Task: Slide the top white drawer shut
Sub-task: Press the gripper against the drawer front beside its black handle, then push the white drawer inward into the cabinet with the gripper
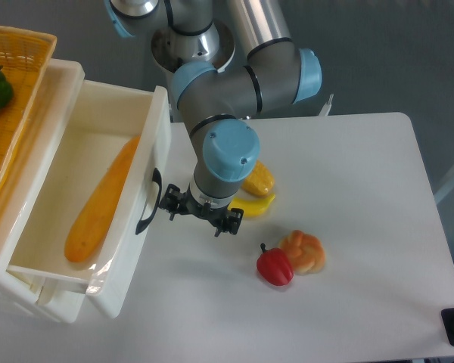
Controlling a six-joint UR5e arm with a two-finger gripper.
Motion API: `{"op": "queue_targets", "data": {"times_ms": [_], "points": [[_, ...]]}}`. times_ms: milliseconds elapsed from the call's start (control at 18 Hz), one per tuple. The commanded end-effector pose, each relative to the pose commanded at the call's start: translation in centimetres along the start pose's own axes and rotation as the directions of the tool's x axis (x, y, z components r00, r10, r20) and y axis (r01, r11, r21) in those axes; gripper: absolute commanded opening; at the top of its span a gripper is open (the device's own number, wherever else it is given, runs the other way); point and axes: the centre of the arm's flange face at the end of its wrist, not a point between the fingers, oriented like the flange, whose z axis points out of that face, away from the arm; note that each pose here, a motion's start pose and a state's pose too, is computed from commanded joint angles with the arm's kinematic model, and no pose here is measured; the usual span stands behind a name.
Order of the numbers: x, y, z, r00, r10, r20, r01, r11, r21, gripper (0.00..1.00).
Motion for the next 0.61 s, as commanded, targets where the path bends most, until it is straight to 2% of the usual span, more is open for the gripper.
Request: {"op": "queue_targets", "data": {"times_ms": [611], "points": [[2.7,-0.9,0.4,0.999,0.041,-0.006,-0.041,0.999,-0.003,1.00]]}}
